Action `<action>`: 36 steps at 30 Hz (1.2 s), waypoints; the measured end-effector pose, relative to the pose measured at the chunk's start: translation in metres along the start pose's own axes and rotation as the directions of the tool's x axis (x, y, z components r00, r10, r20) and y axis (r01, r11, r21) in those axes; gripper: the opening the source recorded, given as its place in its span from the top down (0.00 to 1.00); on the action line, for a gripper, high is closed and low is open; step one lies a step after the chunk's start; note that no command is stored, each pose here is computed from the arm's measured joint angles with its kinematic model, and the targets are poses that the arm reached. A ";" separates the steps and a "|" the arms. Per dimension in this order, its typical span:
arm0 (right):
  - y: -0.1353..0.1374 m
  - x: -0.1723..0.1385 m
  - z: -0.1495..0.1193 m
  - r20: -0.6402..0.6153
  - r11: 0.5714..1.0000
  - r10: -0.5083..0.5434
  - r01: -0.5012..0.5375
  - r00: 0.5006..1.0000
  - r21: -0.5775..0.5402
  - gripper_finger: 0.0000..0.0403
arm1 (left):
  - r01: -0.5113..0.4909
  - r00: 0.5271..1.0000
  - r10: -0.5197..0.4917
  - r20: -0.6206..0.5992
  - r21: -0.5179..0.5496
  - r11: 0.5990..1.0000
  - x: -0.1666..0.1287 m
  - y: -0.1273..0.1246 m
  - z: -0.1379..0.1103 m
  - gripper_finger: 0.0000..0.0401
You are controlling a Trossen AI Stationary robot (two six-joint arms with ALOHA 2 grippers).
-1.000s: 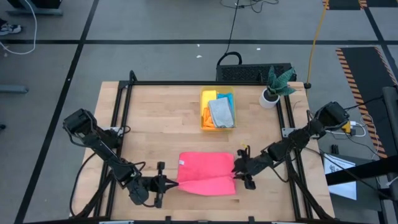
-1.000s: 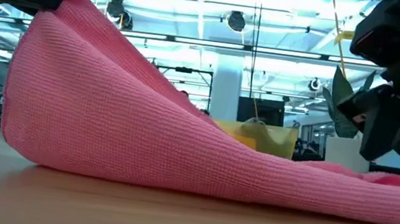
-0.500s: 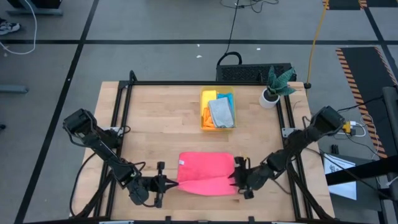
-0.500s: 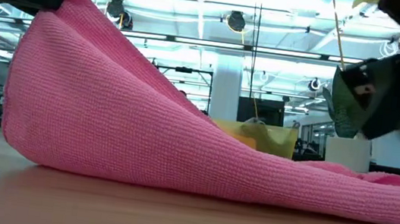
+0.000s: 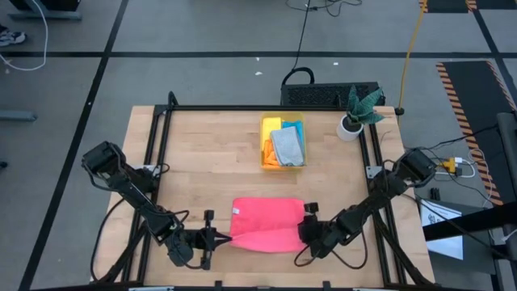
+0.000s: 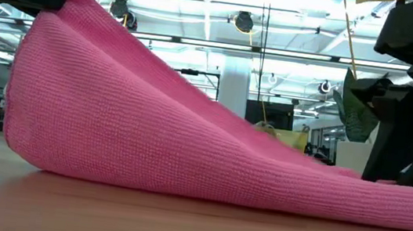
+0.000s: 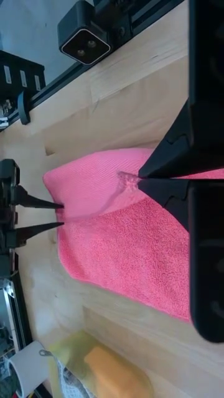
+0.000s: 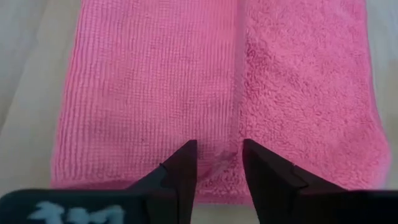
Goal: Fold microfiber towels
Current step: Fold the pink microfiber towel
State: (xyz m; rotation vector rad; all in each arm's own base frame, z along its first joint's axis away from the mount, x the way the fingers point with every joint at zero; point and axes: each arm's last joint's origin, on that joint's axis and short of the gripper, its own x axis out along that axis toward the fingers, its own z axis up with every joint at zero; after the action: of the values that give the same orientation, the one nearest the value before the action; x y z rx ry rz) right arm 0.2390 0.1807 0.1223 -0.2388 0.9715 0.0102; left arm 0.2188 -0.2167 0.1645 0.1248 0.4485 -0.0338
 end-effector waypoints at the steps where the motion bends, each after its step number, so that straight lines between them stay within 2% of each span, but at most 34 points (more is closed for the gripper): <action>1: 0.000 0.000 0.000 -0.001 1.000 -0.001 0.001 1.000 0.005 0.71 | 0.000 1.000 0.000 0.000 0.000 1.000 0.000 0.000 0.000 0.99; 11: 0.001 0.000 0.000 -0.001 1.000 0.008 -0.008 1.000 0.010 0.98 | 0.000 1.000 0.000 0.000 0.005 1.000 0.000 0.000 0.000 0.96; 16: 0.007 -0.009 -0.001 0.020 1.000 0.031 -0.031 0.999 -0.001 0.98 | 0.011 1.000 -0.011 0.003 0.008 1.000 -0.002 -0.003 0.000 0.99; 22: 0.016 -0.039 0.004 0.118 0.996 0.091 -0.088 0.989 -0.032 0.99 | 0.088 0.996 -0.088 0.003 0.030 0.996 -0.013 -0.016 -0.004 0.98; 24: 0.014 -0.049 0.007 0.180 0.999 0.042 -0.038 0.983 -0.024 0.99 | 0.047 0.999 -0.048 0.022 0.033 0.998 -0.015 -0.016 -0.004 0.99; 27: 0.007 -0.055 0.012 0.257 0.996 -0.085 0.081 0.963 0.027 1.00 | -0.033 0.998 0.033 0.046 0.018 0.999 -0.013 -0.012 -0.003 0.98; 30: -0.004 -0.052 0.017 0.284 0.976 -0.209 0.181 0.936 0.121 1.00 | -0.098 0.995 0.098 0.028 0.000 0.995 -0.006 -0.003 -0.003 0.98; 32: -0.011 -0.048 0.019 0.276 0.963 -0.243 0.197 0.930 0.183 1.00 | -0.142 0.990 0.142 -0.009 -0.021 0.990 -0.001 0.006 -0.005 0.99; 36: -0.025 -0.036 0.011 0.218 0.950 -0.266 0.216 0.939 0.227 1.00 | -0.241 0.967 0.232 -0.102 -0.091 0.966 0.009 0.025 -0.013 0.98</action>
State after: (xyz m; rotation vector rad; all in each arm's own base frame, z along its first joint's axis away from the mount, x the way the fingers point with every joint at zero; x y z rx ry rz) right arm 0.2307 0.1622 0.1624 -0.1654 0.6836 -0.2778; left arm 0.2227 -0.1905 0.1521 0.0781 0.5220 0.2310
